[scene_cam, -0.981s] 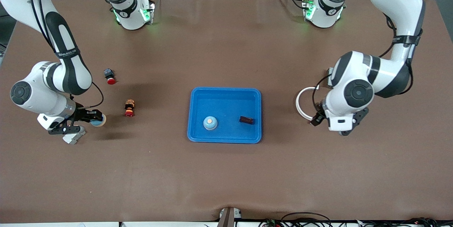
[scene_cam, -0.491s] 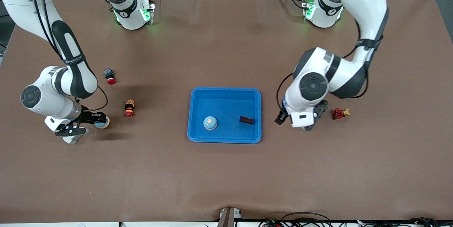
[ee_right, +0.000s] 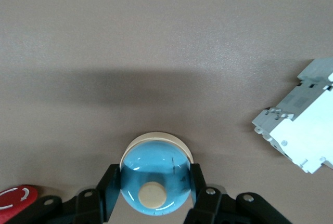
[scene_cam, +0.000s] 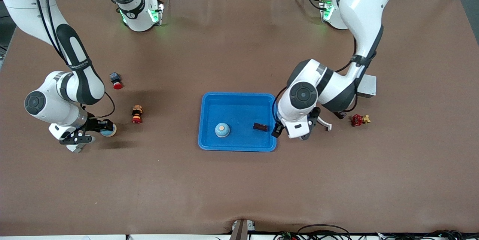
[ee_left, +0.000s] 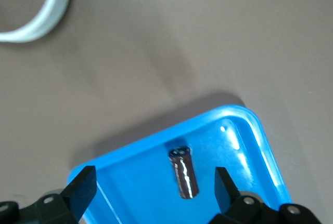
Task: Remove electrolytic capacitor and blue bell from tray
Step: 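Grasp the second capacitor with the left gripper while the right gripper releases the bell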
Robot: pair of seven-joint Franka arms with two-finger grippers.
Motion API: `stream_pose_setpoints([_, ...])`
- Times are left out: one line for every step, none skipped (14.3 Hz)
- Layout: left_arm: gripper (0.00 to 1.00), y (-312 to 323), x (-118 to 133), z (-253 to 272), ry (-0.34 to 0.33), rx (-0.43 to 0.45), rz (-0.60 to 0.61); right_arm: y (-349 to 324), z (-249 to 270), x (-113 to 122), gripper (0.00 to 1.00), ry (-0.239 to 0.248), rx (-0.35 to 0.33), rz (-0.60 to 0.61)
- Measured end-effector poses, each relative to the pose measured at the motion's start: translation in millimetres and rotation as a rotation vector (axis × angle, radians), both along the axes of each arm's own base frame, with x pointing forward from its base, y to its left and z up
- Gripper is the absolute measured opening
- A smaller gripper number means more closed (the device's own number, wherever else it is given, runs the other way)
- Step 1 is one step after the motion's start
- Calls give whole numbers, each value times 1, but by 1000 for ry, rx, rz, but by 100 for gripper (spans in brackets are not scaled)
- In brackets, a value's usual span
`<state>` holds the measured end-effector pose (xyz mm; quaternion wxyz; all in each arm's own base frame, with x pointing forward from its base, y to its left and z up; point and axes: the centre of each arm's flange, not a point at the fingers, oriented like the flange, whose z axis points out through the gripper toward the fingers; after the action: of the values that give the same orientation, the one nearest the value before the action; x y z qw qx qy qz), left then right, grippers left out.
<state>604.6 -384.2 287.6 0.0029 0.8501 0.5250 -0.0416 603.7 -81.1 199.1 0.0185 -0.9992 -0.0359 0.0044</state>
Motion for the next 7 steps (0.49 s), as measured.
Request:
stream_pose_setpoints([100, -6, -2, -6, -4, -5, 15, 0, -1, 0, 59, 0, 0, 0])
stream_pose_setpoints([100, -11, -3, -12, -6, -9, 29, 0, -2, 0, 59, -1, 0, 0])
stream_pose_setpoints([100, -15, -5, -18, -8, -13, 45, 0, -2, 0, 59, -1, 0, -1])
stream_pose_setpoints([100, -21, -6, -25, -15, -22, 64, 0, -2, 0, 59, -1, 0, -1])
stream_pose_setpoints([100, -27, -8, -32, -26, -34, 84, 0, -2, 0, 59, -1, 0, -1])
stream_pose_setpoints([100, -32, -8, -39, -37, -47, 102, 0, -2, 0, 66, 0, 0, -2])
stream_pose_setpoints([100, -35, -8, -47, -46, -58, 117, 0, -4, 0, 74, 0, 0, -3])
